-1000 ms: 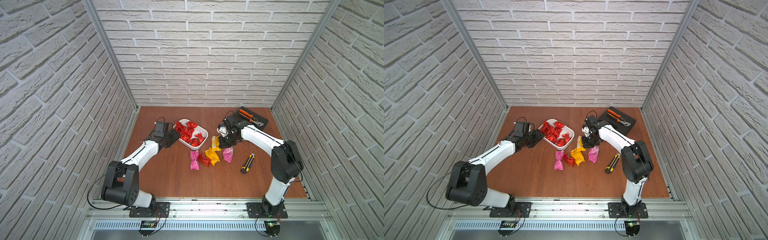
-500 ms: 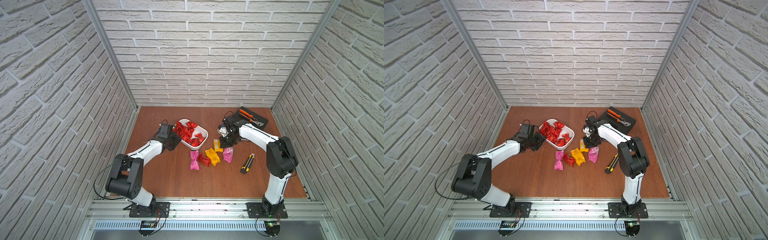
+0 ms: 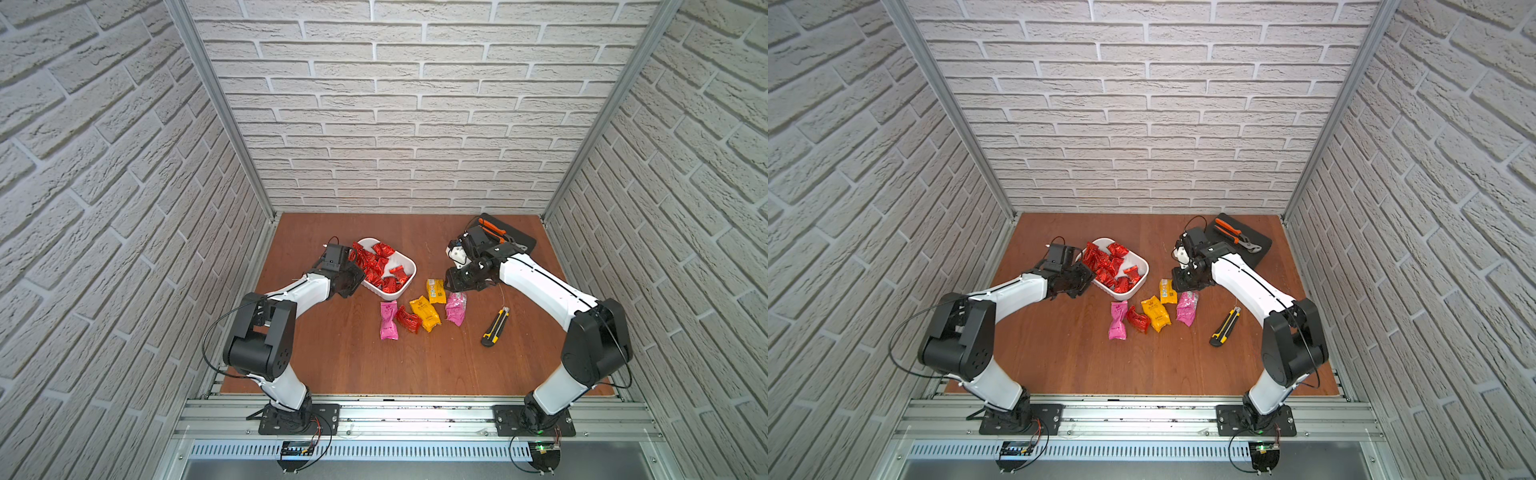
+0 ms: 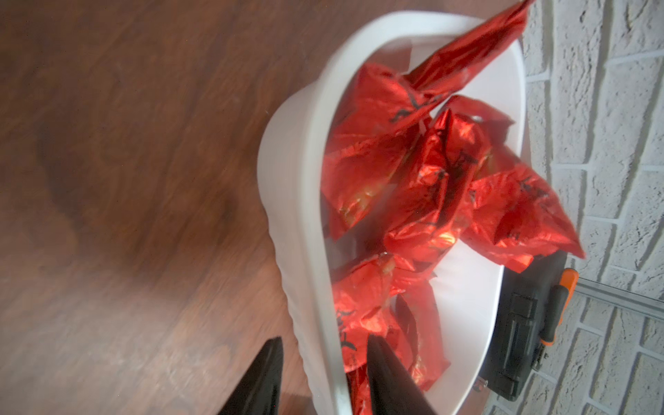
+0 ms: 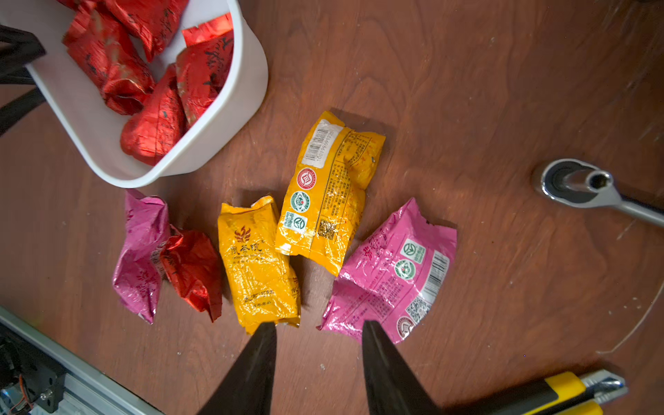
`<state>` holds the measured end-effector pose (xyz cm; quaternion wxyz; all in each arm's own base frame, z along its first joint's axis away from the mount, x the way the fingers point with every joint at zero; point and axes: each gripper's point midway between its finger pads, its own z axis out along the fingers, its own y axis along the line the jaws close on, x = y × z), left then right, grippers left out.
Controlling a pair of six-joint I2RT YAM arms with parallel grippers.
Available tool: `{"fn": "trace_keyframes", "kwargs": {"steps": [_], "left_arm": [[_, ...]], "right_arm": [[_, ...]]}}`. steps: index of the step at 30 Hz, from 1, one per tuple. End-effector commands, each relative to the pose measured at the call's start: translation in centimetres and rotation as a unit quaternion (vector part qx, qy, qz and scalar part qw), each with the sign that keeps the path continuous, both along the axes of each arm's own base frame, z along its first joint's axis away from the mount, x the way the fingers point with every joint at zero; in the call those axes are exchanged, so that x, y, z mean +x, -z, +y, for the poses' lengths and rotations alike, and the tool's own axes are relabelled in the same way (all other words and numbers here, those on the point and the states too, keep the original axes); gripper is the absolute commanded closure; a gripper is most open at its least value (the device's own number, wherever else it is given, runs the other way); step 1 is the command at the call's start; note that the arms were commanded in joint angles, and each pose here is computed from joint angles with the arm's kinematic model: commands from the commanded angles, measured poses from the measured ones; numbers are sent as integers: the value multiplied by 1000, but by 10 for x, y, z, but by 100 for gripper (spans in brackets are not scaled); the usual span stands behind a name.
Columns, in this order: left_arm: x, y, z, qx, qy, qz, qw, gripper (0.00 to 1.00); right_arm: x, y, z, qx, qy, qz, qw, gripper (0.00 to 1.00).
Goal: Take the tea bags out of the storage box
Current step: Pick up the tea bag from the storage box, then move the storage box to the center of the board.
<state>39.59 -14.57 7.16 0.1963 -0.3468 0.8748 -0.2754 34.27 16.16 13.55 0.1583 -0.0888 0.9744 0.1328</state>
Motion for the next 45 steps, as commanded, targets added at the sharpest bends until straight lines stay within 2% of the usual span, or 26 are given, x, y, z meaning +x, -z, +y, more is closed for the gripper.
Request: {"fn": "trace_keyframes", "kwargs": {"steps": [1,10,27,36,45], "left_arm": [[9,-2,-5,-5,2,-6,1000,61],[6,3,15,37,-6,10,999,74],[24,-3,55,83,0,22,996,87],[20,-8,75,143,65,24,987,95],[12,-12,90,185,163,28,969,100]], "right_arm": [[-5,-8,8,25,4,-15,1000,57],[-7,-26,32,27,-40,-75,996,61],[4,-38,57,35,-57,-90,994,63],[20,-45,89,38,-91,-104,990,63],[29,-47,133,43,-141,-115,982,62]]}}
